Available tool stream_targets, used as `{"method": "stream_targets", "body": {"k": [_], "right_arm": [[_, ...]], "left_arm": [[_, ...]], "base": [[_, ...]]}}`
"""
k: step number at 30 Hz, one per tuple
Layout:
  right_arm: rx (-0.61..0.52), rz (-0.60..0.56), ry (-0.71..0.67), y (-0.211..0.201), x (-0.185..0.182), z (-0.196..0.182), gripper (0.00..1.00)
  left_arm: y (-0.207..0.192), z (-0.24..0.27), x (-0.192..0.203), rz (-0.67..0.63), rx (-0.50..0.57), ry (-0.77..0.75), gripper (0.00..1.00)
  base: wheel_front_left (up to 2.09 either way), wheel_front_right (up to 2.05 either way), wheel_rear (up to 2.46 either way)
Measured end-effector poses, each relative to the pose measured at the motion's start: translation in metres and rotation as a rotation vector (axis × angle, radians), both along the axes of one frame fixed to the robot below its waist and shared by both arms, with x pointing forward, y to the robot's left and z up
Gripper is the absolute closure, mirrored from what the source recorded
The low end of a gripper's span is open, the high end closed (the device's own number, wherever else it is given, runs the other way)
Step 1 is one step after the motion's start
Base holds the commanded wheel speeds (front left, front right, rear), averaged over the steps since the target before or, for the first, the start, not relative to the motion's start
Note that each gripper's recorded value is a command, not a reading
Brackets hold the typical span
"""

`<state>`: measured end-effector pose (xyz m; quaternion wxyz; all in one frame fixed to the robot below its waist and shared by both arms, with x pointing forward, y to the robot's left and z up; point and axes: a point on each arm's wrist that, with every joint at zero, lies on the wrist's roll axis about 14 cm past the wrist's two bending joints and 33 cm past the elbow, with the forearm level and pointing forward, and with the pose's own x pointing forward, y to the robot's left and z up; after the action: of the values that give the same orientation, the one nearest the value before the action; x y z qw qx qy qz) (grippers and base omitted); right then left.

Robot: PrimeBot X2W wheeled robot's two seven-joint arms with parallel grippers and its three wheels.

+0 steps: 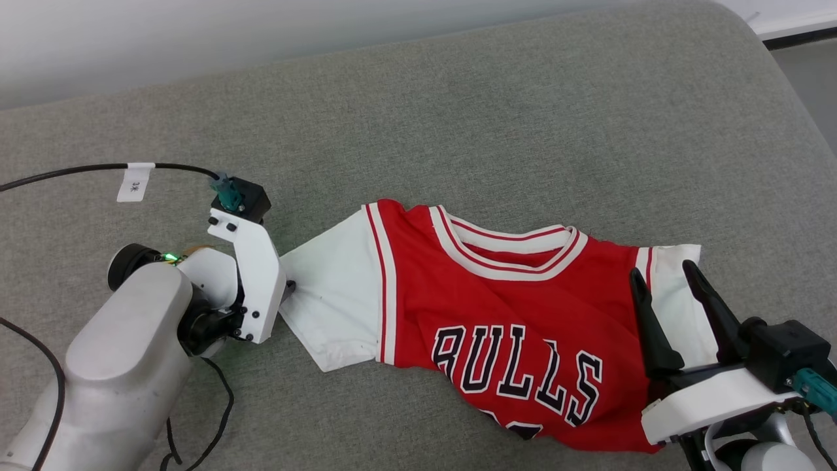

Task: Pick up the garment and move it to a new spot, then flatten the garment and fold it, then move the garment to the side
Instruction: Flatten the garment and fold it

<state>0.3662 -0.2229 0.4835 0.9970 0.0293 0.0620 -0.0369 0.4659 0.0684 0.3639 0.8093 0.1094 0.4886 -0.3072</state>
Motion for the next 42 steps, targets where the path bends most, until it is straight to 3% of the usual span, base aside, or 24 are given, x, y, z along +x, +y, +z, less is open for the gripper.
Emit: {"method": "stream_targets", "body": {"k": [1,5,12,20,26,33,42], "right_arm": [[0.002,-0.003,0.004,-0.001,0.0,-0.002,0.0],[0.01,-0.01,0.007,-0.003,0.0,-0.004,0.0],[0.046,-0.018,0.034,-0.006,0.0,-0.007,0.0],[0.098,-0.05,0.114,-0.018,0.0,-0.017,0.0],[0.161,-0.104,0.347,-0.046,-0.009,-0.049,0.0],[0.17,-0.086,0.662,-0.066,-0.001,-0.077,0.0],[0.172,-0.053,0.866,-0.065,0.025,-0.106,0.0]], "left_arm": [[-0.001,-0.001,0.0,0.0,-0.005,0.008,1.0],[-0.003,0.001,0.0,0.016,-0.032,-0.008,1.0],[0.011,0.014,0.004,0.139,-0.083,-0.162,1.0],[0.054,0.05,0.004,0.314,-0.12,-0.379,1.0],[0.072,0.081,-0.004,0.366,-0.148,-0.502,1.0],[0.07,0.1,-0.002,0.364,-0.179,-0.576,1.0],[0.07,0.097,0.012,0.365,-0.186,-0.59,1.0]], "base": [[0.0,0.0,0.0],[0.0,0.0,0.0],[0.0,0.0,0.0],[0.0,0.0,0.0],[0.0,0.0,0.0],[0.0,0.0,0.0],[0.0,0.0,0.0]]}}
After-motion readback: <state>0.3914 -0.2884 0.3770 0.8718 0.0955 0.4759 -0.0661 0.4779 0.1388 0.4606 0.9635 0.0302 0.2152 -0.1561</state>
